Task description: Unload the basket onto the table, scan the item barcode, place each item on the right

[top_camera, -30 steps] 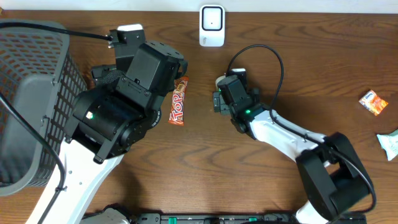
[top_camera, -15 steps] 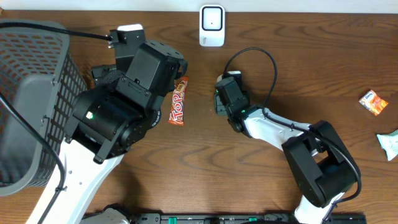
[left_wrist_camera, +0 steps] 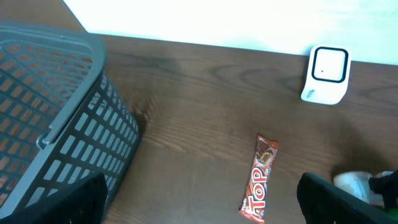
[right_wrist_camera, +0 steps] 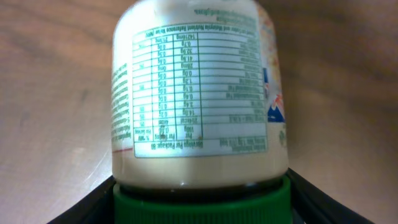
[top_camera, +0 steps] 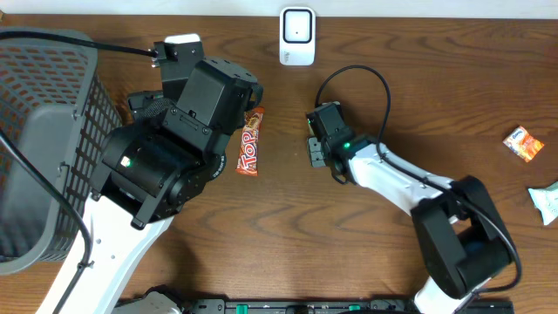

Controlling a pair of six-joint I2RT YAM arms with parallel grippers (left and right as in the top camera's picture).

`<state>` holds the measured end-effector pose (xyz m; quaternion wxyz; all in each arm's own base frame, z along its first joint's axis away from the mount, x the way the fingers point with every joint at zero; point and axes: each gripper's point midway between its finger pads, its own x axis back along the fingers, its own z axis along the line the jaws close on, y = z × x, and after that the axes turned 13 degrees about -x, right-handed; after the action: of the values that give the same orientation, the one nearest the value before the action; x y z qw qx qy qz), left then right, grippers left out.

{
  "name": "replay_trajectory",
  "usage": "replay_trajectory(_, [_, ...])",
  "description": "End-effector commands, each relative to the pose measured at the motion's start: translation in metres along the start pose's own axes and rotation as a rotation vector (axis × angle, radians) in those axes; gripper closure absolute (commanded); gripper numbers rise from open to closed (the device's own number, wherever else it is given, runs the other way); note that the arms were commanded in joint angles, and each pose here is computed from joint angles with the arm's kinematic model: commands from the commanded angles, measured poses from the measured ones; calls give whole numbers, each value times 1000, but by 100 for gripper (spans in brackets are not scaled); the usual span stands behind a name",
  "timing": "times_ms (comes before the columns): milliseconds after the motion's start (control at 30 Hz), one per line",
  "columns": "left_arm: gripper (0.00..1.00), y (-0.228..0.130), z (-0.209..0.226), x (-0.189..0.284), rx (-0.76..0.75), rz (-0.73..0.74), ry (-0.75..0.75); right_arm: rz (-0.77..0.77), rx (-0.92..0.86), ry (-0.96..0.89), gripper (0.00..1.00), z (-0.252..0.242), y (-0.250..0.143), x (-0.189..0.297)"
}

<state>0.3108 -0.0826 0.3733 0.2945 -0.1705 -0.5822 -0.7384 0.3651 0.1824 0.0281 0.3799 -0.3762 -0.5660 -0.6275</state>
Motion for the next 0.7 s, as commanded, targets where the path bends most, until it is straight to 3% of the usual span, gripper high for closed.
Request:
replay_trajectory(0, [2,3,4,1,1,-10,15,79,-16,128,44,24,8,37])
replay_trajectory(233, [2,3,4,1,1,-10,15,295,-16,39,50,3,-21,67])
replay_trajectory(667, [2,3,4,1,1,-10,15,600,-96,-17,49,-29,-65,109])
